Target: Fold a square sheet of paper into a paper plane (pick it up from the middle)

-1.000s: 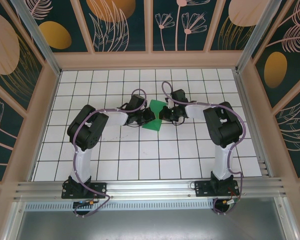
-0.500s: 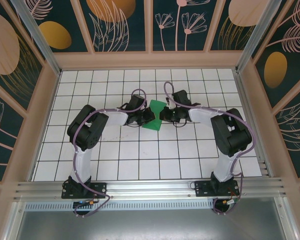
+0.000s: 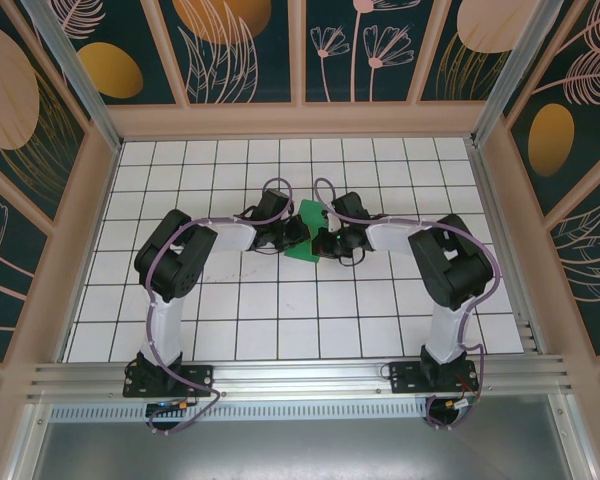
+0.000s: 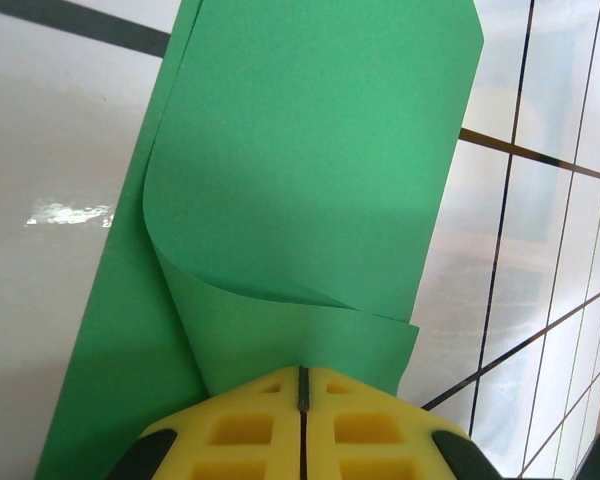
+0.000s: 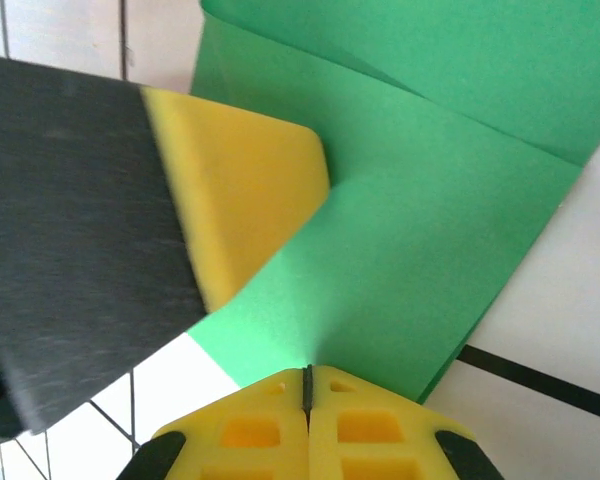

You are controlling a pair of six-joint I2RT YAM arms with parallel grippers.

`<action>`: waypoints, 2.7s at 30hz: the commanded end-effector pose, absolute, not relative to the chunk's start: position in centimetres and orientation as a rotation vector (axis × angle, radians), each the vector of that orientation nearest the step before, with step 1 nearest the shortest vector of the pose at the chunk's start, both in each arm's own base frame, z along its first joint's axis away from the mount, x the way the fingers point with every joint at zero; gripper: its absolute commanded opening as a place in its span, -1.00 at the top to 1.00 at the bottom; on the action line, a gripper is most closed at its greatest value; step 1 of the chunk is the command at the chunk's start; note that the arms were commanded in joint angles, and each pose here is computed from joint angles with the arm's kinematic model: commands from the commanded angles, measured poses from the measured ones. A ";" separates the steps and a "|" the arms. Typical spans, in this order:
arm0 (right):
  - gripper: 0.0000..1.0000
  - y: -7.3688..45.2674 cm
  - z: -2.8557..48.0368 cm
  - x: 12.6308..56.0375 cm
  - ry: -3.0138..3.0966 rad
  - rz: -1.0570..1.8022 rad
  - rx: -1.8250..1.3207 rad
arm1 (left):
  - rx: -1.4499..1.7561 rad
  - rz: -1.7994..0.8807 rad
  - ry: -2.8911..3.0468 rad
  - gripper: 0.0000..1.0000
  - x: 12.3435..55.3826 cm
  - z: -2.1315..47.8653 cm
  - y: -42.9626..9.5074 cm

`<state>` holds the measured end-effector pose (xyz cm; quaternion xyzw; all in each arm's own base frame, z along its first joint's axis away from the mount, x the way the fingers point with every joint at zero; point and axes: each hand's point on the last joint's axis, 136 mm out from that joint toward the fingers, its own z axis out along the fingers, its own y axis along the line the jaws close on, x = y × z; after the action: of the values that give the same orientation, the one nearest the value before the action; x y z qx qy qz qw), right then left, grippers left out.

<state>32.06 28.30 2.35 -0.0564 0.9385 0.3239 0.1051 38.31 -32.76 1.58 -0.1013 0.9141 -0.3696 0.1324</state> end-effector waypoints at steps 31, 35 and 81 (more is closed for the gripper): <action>0.97 28.1 1.6 31.1 2.812 0.923 -0.374 | -0.387 -0.943 2.759 0.84 36.8 -1.9 -30.9; 0.98 26.7 0.8 29.4 2.866 0.883 -0.375 | -0.391 -0.937 2.757 0.84 36.8 -1.8 -30.7; 0.99 22.3 -4.4 27.6 3.048 0.594 -0.279 | -0.290 -0.962 2.658 0.79 40.2 0.5 -28.7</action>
<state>31.60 27.22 1.52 -0.1127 0.9414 0.3021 0.0995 38.77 -31.86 1.65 -0.0830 0.9128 -0.3753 0.1383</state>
